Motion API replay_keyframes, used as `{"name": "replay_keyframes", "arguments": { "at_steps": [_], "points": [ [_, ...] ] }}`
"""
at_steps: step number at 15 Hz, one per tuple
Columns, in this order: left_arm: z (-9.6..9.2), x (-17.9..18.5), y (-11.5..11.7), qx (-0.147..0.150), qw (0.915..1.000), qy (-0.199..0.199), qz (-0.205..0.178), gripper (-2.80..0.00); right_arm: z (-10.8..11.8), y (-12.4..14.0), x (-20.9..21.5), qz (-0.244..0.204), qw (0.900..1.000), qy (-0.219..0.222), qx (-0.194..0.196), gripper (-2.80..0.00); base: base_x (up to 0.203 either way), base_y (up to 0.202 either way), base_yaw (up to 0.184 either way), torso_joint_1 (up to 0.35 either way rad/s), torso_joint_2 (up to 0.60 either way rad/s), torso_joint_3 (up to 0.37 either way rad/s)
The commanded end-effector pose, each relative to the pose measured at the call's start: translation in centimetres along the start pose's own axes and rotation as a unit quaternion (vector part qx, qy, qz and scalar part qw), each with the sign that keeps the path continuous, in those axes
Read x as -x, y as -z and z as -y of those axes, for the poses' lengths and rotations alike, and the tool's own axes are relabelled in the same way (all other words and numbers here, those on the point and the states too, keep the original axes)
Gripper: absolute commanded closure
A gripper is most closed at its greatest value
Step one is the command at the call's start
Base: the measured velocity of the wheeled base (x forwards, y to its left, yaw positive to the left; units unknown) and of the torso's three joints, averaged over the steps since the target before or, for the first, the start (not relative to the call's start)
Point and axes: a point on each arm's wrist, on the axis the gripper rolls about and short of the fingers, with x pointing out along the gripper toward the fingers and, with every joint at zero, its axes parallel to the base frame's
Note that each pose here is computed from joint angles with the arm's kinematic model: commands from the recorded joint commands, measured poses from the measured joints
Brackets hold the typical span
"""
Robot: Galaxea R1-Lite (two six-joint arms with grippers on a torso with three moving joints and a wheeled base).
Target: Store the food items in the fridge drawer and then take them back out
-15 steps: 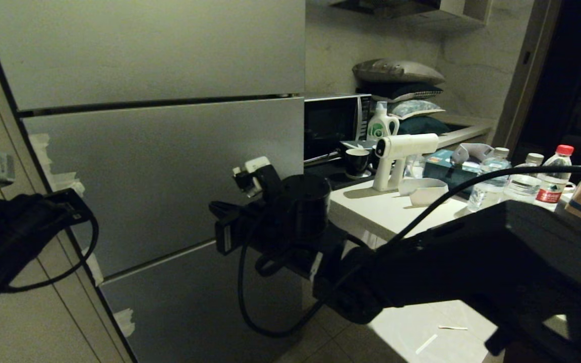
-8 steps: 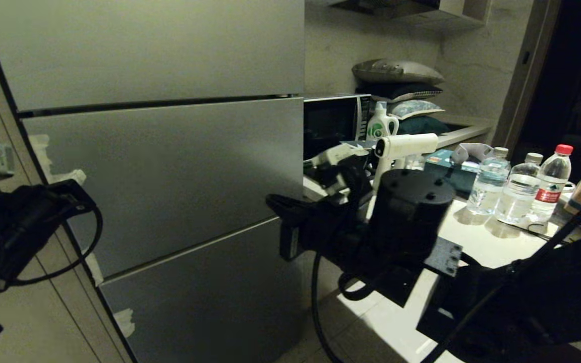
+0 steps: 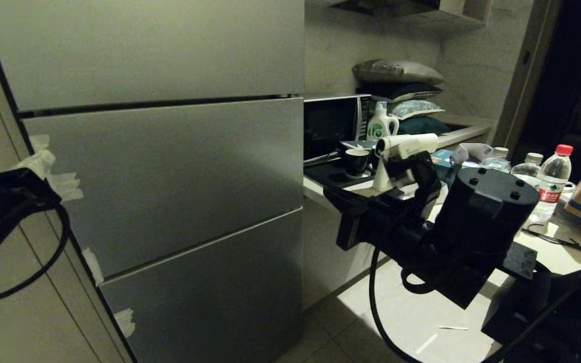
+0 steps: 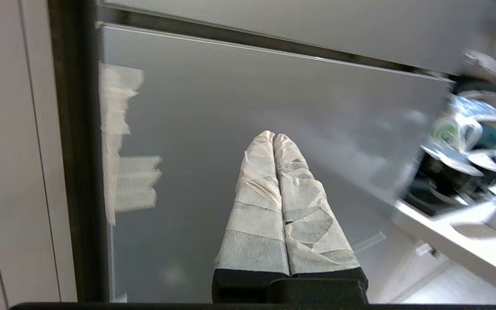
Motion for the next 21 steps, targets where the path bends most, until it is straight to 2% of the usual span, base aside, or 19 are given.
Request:
{"name": "replay_keyframes", "arguments": {
  "at_steps": [1,3,6,9,11,14,16,21],
  "points": [
    [0.3,3.3,-2.3,-0.001,0.9999,0.004,0.011,0.00,1.8,-0.2,1.1,0.000,1.000,0.028,0.001,0.00,0.000,0.000,0.000,0.000,0.00,0.000],
    [0.2,5.0,-0.4,-0.006,0.9986,0.017,-0.050,0.00,3.7,0.1,1.4,-0.008,0.998,0.059,0.001,0.00,0.000,0.000,0.000,0.000,0.00,0.000],
    [0.1,6.5,2.0,-0.008,0.9947,0.026,-0.099,0.00,5.6,0.5,2.8,-0.020,0.996,0.092,0.000,0.00,0.000,0.000,0.000,0.000,0.00,0.000],
    [0.1,9.0,3.2,-0.028,0.9924,0.032,-0.116,0.00,7.9,0.7,5.5,-0.034,0.990,0.140,0.000,0.00,0.000,0.000,0.000,0.000,0.00,0.000],
    [0.0,10.6,4.2,-0.041,0.9901,0.038,-0.128,0.00,8.4,1.4,6.1,-0.046,0.987,0.153,-0.022,0.00,0.000,0.000,0.000,0.000,0.00,0.000],
    [0.0,13.4,4.6,-0.058,0.9910,0.036,-0.115,0.00,9.6,1.9,6.3,-0.052,0.983,0.174,-0.037,0.00,0.000,0.000,0.000,0.000,0.00,0.000],
    [-0.1,15.5,4.4,-0.063,0.9923,0.024,-0.104,0.00,9.9,2.2,5.9,-0.056,0.982,0.176,-0.038,0.00,0.000,0.000,0.000,0.000,0.00,0.000],
    [-0.2,20.9,5.4,-0.073,0.9897,0.017,-0.123,0.00,10.2,2.7,5.2,-0.062,0.982,0.177,-0.038,0.00,0.000,0.000,0.000,0.000,0.00,0.000]
  ]
}}
